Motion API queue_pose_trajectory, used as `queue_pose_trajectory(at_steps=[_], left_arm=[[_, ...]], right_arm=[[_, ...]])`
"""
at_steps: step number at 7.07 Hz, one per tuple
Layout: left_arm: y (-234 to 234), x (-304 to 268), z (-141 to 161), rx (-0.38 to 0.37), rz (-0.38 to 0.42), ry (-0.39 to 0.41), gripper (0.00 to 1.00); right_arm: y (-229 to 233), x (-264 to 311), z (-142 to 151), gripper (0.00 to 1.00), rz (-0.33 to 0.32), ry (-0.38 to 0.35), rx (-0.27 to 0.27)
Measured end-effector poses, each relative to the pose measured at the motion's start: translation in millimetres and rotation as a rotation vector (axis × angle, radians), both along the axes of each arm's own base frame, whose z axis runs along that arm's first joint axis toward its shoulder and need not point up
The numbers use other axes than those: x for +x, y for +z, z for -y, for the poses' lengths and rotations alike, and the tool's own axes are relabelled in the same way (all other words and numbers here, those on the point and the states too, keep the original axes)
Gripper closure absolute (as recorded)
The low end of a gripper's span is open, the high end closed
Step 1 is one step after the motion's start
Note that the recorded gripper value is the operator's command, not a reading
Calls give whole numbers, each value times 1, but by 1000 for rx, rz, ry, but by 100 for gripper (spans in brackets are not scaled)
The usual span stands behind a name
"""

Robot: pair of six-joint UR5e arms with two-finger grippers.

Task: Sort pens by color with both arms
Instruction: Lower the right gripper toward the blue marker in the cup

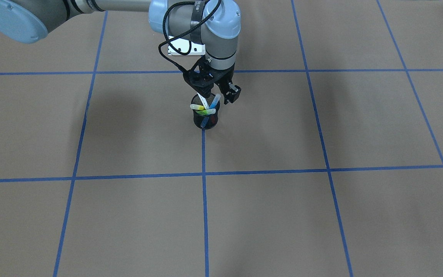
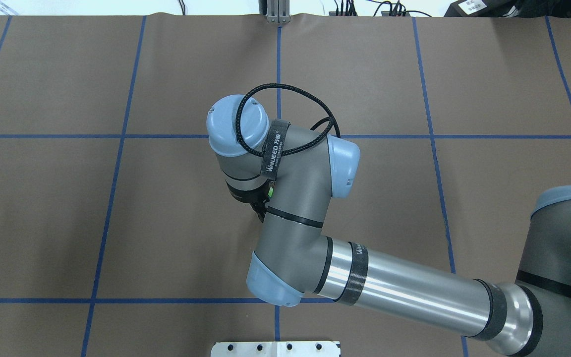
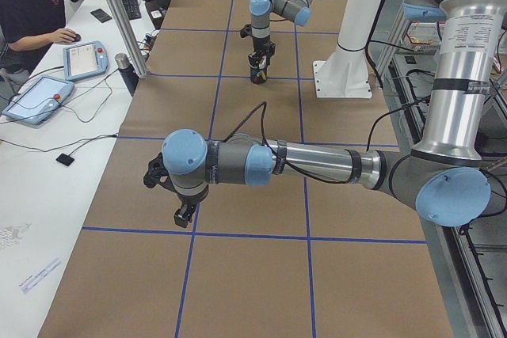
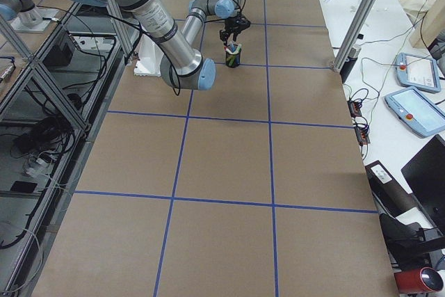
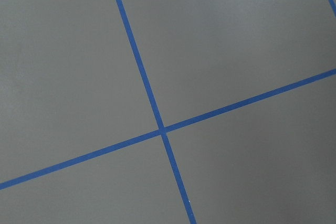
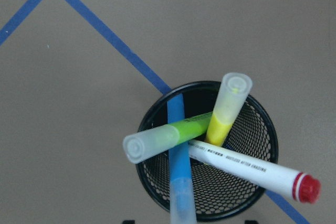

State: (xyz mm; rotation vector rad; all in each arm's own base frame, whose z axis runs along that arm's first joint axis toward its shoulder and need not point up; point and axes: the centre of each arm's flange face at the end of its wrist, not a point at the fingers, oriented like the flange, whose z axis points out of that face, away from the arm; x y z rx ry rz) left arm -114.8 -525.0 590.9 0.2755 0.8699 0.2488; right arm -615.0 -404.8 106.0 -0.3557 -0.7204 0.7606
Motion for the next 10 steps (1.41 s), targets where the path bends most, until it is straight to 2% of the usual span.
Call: queue_pose_trajectory(at_steps=[3,6,8,9,10], left_arm=[[-1,0,-1,3,2,0,1],[0,1,-5,0,1,-1,1],[0,1,-6,0,1,-1,1],[0,1,-6,0,2,-1,1],[0,1,-6,0,1,-1,1]], right_arm=[[3,5,7,34,-4,11,2],[4,2,1,34,-3,12,-7],[6,-3,-6,38,-3,8,-13],[6,-4,-8,44,-3,7,-14],[5,-4,-8,47,-2,6,-14]])
